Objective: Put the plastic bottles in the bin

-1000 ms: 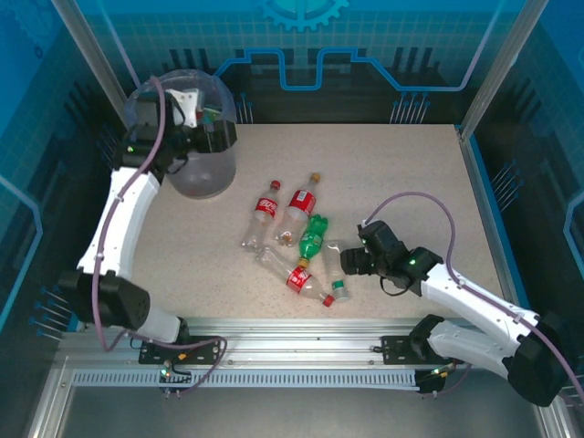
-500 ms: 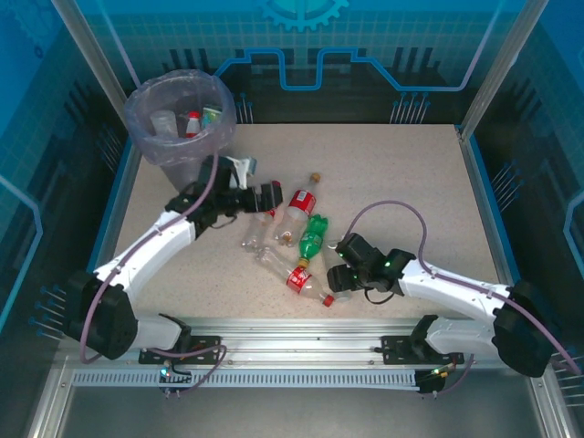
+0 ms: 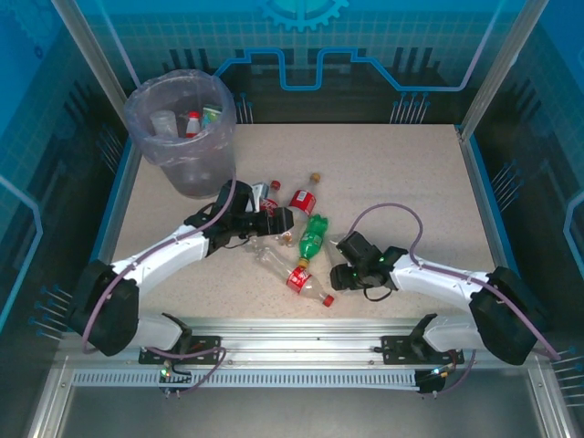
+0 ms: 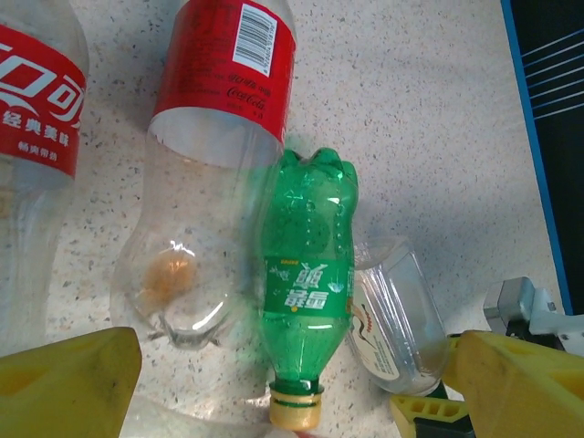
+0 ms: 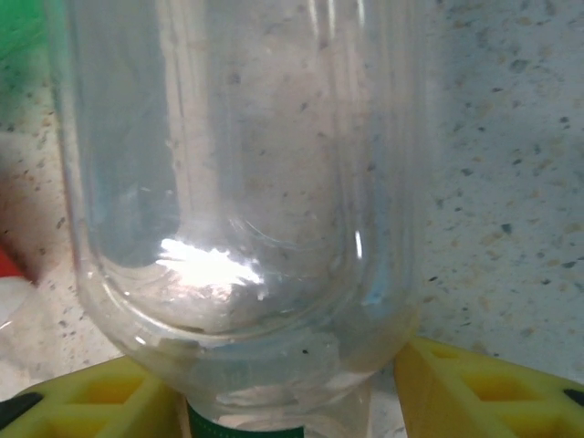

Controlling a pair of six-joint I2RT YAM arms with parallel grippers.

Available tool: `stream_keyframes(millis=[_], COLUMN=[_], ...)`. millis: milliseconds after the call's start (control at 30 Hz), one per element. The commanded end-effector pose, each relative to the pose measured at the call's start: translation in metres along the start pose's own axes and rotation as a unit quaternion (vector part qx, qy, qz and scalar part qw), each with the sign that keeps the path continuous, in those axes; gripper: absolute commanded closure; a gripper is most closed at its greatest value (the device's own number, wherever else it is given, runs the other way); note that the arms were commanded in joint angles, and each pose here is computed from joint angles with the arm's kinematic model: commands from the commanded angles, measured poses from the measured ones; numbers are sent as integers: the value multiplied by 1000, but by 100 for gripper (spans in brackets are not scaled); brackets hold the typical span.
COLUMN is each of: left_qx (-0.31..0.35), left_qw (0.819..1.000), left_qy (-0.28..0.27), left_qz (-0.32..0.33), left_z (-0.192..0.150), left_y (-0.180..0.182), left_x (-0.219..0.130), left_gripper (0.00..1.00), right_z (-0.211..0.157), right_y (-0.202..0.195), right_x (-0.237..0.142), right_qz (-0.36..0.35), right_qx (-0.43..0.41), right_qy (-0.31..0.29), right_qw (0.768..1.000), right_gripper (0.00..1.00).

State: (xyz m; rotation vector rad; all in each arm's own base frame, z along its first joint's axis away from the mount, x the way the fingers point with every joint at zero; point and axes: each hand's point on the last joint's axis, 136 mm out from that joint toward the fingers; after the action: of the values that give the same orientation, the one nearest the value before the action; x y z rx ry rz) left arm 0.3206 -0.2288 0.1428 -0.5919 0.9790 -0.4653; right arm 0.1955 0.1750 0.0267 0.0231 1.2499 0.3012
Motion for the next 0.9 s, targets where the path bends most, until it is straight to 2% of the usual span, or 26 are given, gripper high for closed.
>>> stream_keyframes(millis=[0,233,533,633,700,767,867], left_qx=[-13,-28,-46,-55,-65,-83,-95], left_qw=[1000,996,989,986,979,970,960], left_qy=[-2,12,9,10,17,24,34], left_qz=[-20,-83,-138,-158,-192,-227,-263], left_z=[2,3,12,14,15,16,14], left_y=[-7,-30,-54,-62,-72,-83,-95], left_x=[11,20,19,18,19,21,27], left_gripper=[10,8,6,4,1,1,1], right_z=[-5,-7,18,33,47,63,81], right_y=[-11,-23,-32,-28,-17,-6,9], right_x=[6,5,-25,-34,-40,-46,-50], right_qz=[-6,-8,11,35,64,94,129], right_qx=[6,6,23,17,1,-1,0], right_qy=[7,-11,-79,-115,-153,-193,-218], right_qw=[1000,1000,997,993,986,977,967], right_gripper=[43,47,55,56,59,66,67])
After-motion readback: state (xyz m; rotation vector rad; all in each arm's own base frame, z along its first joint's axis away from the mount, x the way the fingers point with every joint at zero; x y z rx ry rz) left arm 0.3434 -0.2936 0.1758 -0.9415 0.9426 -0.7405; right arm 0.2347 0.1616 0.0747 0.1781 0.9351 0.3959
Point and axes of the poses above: each hand's point on the last joint's axis, 136 mm out from that joint toward the fingers, its own x axis out along the fingers, its own y axis along the line the jaws close on, z = x × y, and after that the axes turned 4 degrees about -x, right-handed
